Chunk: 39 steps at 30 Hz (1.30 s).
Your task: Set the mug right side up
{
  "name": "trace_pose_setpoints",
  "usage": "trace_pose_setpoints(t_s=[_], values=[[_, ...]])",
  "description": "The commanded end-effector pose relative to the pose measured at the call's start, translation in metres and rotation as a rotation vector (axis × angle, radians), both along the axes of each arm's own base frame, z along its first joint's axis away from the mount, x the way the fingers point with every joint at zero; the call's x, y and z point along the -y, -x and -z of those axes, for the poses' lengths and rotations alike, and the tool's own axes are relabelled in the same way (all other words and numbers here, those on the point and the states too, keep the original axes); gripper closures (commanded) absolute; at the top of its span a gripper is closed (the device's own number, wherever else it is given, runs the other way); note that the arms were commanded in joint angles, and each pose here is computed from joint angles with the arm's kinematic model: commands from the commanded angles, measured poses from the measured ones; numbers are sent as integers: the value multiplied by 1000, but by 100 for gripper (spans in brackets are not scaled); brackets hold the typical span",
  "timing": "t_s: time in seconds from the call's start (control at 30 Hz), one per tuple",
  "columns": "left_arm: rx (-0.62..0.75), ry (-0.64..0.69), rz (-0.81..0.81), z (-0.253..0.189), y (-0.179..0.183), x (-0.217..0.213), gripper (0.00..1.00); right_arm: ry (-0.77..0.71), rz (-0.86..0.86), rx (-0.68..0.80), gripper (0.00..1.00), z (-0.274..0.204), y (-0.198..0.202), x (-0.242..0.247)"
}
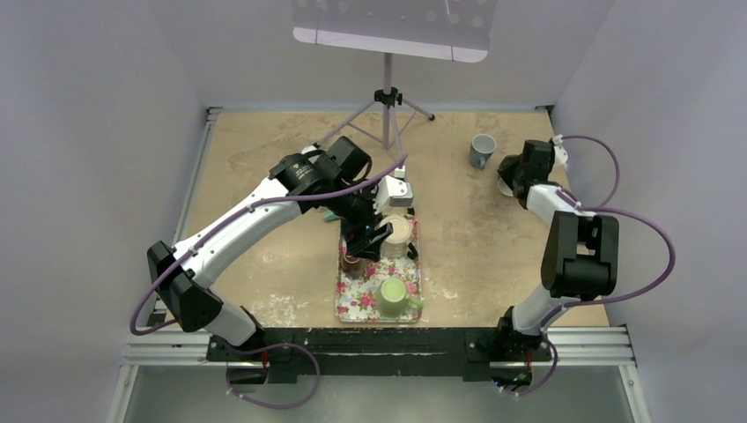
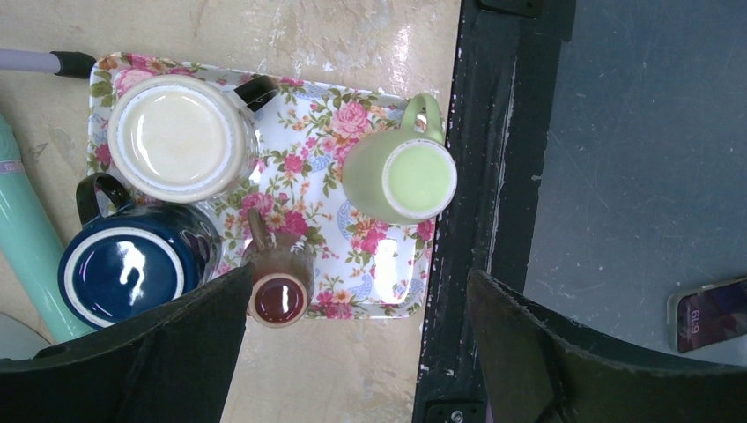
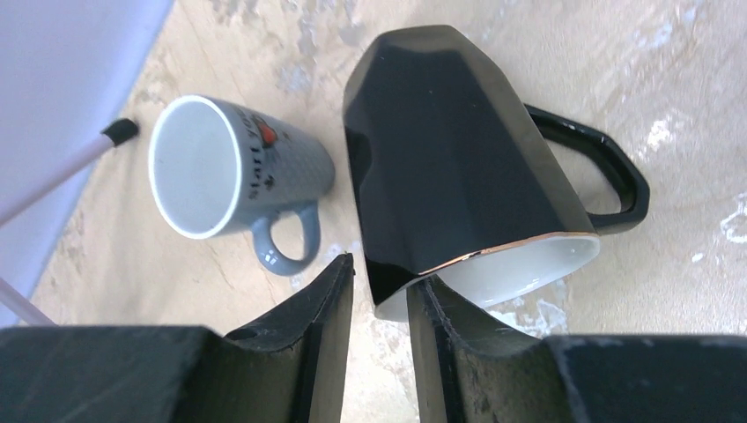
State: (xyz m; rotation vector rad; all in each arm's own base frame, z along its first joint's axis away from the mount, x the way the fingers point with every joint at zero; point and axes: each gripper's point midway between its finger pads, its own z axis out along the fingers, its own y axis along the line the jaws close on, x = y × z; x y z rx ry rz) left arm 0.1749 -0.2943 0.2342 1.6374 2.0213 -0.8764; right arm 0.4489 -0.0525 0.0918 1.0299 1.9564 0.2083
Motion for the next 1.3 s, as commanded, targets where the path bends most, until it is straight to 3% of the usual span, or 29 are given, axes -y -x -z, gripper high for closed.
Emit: trace_pose_setpoints(t_s=[0.0, 0.23, 0.47, 0.63, 0.83, 1.27], values=[[32, 24, 7, -6, -2, -1, 5, 39, 52, 88, 67, -23, -18, 20], [30, 17, 6, -3, -2, -2, 5, -32, 88, 135, 72, -19, -34, 26], [39, 8, 1, -1, -2, -6, 5, -14, 58, 93, 100, -20, -50, 33], [64, -3, -5, -2, -6, -10, 5, 141, -22, 6, 100, -39, -46, 46], [98, -27, -10, -1, -11, -15, 5, 284, -255, -238, 100, -43, -27, 47], [91, -29, 3, -3, -8, -16, 5, 337, -443, -493, 100, -42, 20, 45]])
